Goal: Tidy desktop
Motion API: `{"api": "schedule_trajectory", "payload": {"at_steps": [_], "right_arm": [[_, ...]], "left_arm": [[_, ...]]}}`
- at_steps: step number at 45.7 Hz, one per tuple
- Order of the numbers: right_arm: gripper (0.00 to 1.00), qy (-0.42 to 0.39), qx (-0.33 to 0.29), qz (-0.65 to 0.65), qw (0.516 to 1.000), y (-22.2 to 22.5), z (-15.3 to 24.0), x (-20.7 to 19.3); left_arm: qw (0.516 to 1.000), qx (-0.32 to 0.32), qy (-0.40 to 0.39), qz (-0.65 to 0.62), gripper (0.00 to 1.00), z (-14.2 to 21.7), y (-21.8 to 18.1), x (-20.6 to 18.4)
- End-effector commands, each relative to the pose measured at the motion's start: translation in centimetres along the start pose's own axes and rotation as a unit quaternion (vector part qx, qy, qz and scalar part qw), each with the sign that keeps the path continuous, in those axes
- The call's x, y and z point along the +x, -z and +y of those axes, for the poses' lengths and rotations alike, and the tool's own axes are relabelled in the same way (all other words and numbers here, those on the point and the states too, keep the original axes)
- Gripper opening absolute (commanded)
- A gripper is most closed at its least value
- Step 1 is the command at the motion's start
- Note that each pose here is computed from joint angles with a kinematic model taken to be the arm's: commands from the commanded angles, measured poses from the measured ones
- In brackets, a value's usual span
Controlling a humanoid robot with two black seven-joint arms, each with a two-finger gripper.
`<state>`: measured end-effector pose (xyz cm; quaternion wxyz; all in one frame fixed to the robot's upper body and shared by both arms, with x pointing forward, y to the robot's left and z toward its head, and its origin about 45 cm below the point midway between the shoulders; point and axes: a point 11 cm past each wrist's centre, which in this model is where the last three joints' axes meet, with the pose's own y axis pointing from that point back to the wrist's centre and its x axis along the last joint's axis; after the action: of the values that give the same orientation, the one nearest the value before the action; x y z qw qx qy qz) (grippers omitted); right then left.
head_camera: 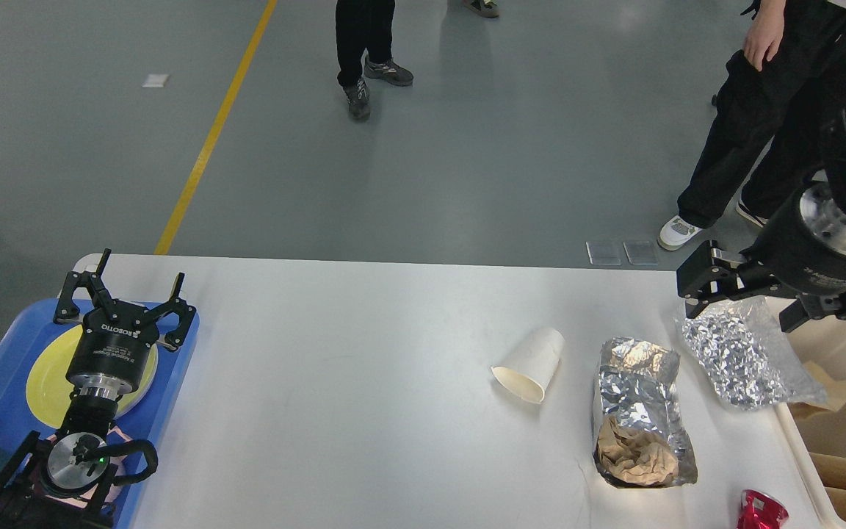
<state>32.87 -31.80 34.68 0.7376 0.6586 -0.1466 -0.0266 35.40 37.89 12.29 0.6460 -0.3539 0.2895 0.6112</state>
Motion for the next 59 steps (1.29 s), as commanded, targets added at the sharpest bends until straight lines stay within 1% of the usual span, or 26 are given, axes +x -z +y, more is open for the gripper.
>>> {"api": "schedule_trajectory", "payload": {"at_steps": [1, 5, 8, 10, 13, 16, 21, 23, 26, 29, 32, 34, 39, 43, 47, 51, 56, 59], "right_arm": [[0.95, -0.022, -0.041, -0.058, 0.997, -4.3, -6.7, 1.0], [0.96, -0.019, -0.065, -0.067, 0.996, -5.9, -10.5, 0.2], [0.95, -0.026, -0.076, -0.069, 0.994, -6.6, -12.1, 0.3], [0.93, -0.025, -0.082, -0.069, 0.994, -7.2, -13.5, 0.0], [0.83, -0.029, -0.096, -0.053, 0.994, -8.0, -15.6, -0.2], [0.76, -0.043, -0.112, 0.004, 0.993, -7.8, -18.0, -0.4], [0.76, -0.055, -0.126, 0.121, 0.983, -7.2, -20.7, -1.4], [0.76, -0.057, -0.12, 0.151, 0.98, -6.9, -21.5, -2.0], [0.74, -0.056, -0.09, 0.191, 0.976, -6.1, -22.6, -2.8], [0.73, -0.062, -0.054, 0.208, 0.975, -5.4, -23.2, -2.9], [0.73, -0.083, -0.044, 0.207, 0.974, -5.3, -23.3, -1.8], [0.74, -0.095, -0.049, 0.205, 0.973, -5.5, -23.4, -1.1], [0.75, -0.092, -0.062, 0.204, 0.973, -6.6, -24.8, -1.6], [0.75, -0.102, -0.069, 0.205, 0.971, -7.1, -25.4, -1.3], [0.75, -0.106, -0.072, 0.213, 0.969, -6.8, -26.3, -1.4], [0.75, -0.116, -0.074, 0.213, 0.967, -6.8, -26.2, -0.8], [0.75, -0.11, -0.071, 0.22, 0.967, -6.2, -27.3, -1.7], [0.74, -0.12, -0.071, 0.223, 0.965, -5.7, -27.7, -1.3]], "left_arm": [[1.0, -0.001, 0.0, 0.001, 0.96, 0.0, 0.0, 0.0], [1.0, 0.0, 0.0, 0.0, 0.96, 0.0, 0.0, 0.0], [1.0, -0.001, 0.0, 0.0, 0.96, 0.0, 0.0, 0.0], [1.0, 0.0, 0.0, 0.0, 0.96, 0.0, 0.0, 0.0], [1.0, 0.0, 0.0, 0.0, 0.96, 0.0, 0.0, 0.0], [1.0, 0.0, 0.0, 0.0, 0.96, 0.0, 0.0, 0.0], [1.0, 0.0, 0.0, 0.0, 0.96, 0.0, 0.0, 0.0], [1.0, 0.0, 0.0, 0.0, 0.96, 0.0, 0.0, 0.0], [1.0, 0.0, 0.0, 0.0, 0.96, 0.0, 0.0, 0.0], [1.0, -0.001, 0.0, 0.0, 0.96, 0.0, 0.0, 0.0], [1.0, -0.001, 0.0, 0.0, 0.96, 0.0, 0.0, 0.0], [1.0, 0.0, 0.0, 0.0, 0.96, 0.0, 0.0, 0.0], [1.0, -0.001, 0.0, 0.0, 0.96, 0.0, 0.0, 0.0], [1.0, 0.0, 0.0, 0.0, 0.96, 0.0, 0.0, 0.0], [1.0, -0.001, 0.0, 0.0, 0.96, 0.0, 0.0, 0.0], [1.0, 0.0, 0.0, 0.0, 0.96, 0.0, 0.0, 0.0], [1.0, 0.0, 0.0, 0.0, 0.96, 0.0, 0.0, 0.0], [1.0, 0.0, 0.0, 0.0, 0.96, 0.0, 0.0, 0.0]]}}
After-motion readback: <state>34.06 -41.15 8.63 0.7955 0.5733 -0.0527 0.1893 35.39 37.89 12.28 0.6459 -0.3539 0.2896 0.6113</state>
